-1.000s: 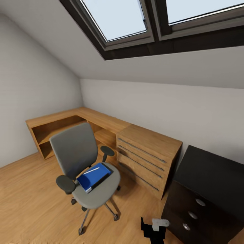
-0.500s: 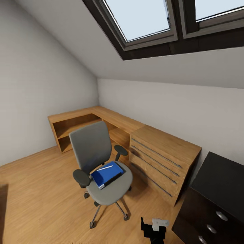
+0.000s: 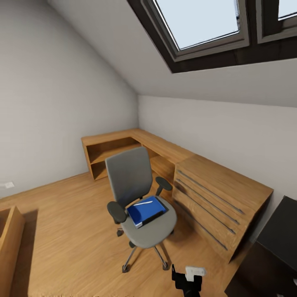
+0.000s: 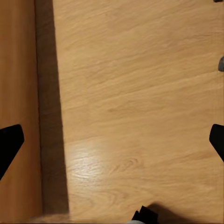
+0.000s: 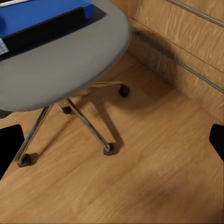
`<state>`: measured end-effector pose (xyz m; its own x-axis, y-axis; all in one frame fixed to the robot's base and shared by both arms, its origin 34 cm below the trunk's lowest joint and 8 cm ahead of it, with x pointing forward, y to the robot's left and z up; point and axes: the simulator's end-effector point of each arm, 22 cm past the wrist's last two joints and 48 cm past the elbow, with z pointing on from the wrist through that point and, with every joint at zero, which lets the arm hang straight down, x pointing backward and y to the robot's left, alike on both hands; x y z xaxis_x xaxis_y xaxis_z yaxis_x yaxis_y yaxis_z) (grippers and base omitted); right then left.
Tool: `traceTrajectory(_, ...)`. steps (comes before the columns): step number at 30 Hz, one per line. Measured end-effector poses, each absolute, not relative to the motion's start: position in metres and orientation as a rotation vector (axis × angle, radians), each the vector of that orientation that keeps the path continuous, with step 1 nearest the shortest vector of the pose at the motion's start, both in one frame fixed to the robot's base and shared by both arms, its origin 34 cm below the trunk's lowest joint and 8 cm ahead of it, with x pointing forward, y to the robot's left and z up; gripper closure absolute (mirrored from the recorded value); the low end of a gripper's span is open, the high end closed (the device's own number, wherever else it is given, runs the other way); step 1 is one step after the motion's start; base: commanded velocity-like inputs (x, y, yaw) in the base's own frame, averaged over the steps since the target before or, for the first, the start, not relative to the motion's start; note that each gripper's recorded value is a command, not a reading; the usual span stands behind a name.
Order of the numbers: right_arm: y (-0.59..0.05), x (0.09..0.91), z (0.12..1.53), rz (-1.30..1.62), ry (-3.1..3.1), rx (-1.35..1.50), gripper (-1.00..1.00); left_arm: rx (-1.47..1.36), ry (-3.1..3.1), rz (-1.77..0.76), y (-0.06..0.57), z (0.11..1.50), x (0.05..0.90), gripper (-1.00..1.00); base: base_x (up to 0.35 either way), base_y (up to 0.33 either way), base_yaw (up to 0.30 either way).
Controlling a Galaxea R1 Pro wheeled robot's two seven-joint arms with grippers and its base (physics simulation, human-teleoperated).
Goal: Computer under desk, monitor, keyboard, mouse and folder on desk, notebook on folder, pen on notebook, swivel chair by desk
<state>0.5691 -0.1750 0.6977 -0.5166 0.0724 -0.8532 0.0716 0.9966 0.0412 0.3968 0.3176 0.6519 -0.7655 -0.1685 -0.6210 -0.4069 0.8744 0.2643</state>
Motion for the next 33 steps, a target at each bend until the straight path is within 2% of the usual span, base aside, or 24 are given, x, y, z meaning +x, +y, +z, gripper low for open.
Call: traceTrajectory(33,-0.178,0.569,0.698,-0.004,2.115,0.101,-1.0,-0.505,2.417,0.556,0.339,0.653,0.394,-1.0,0.0,0.0,0.288)
